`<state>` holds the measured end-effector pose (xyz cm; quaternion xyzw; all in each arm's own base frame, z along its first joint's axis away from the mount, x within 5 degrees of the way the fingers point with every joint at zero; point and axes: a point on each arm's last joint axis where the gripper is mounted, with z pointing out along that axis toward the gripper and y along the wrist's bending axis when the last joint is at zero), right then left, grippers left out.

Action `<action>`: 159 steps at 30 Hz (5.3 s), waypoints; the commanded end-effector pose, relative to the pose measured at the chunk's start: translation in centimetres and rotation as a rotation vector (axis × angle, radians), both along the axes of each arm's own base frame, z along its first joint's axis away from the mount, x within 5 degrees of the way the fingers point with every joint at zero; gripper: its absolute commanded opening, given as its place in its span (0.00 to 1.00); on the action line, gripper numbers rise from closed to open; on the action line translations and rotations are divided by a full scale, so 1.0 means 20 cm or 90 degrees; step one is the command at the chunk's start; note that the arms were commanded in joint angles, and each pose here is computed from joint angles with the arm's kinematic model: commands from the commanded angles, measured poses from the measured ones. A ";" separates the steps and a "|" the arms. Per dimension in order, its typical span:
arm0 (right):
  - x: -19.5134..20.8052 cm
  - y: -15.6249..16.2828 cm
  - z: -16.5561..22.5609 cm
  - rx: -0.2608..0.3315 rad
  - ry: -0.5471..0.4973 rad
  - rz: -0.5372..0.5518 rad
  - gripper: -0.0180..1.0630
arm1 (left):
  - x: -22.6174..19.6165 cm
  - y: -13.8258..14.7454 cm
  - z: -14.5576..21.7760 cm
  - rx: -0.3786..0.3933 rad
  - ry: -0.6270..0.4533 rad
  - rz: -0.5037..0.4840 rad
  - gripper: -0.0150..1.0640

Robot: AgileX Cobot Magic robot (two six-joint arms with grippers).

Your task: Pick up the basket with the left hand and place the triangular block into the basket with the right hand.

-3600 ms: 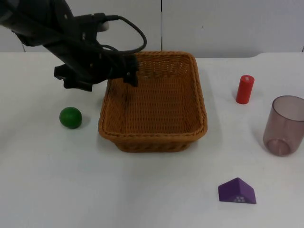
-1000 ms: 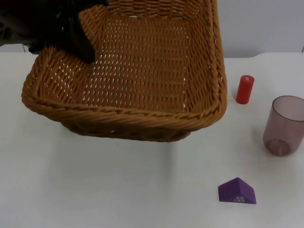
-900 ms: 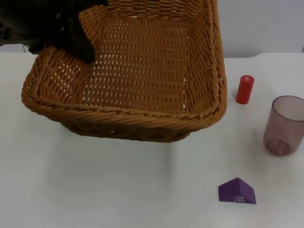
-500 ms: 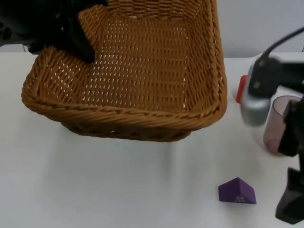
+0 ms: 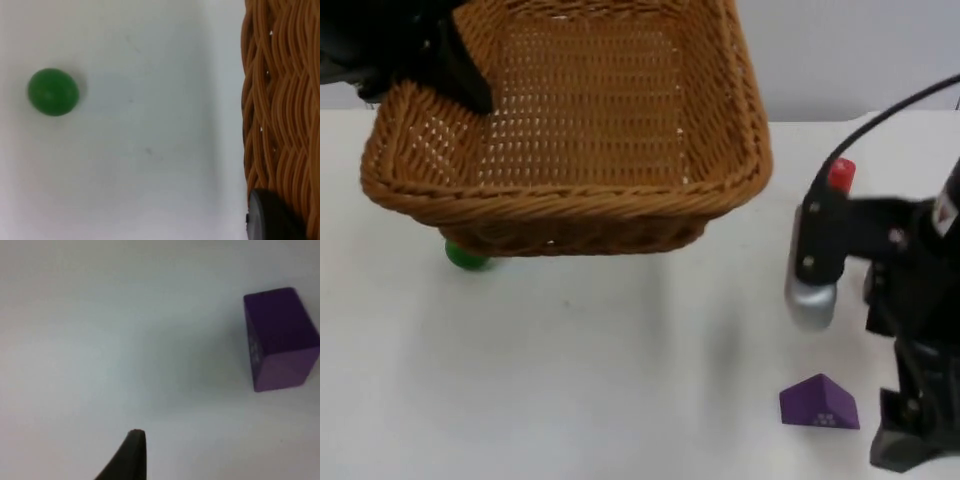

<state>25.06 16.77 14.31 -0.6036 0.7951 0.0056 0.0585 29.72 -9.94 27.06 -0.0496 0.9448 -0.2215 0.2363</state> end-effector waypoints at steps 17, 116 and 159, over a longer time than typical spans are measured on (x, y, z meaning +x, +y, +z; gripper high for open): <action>0.11 0.01 -0.23 0.006 -0.035 0.058 0.97 | -0.01 0.00 0.03 -0.025 0.000 0.008 0.02; 0.30 0.48 0.98 0.364 -0.329 -0.220 0.02 | 0.02 -0.05 -0.02 -0.061 0.010 0.006 0.02; 0.13 0.34 1.22 0.380 -0.328 -0.223 0.92 | 0.03 -0.05 -0.01 -0.061 0.005 0.007 0.02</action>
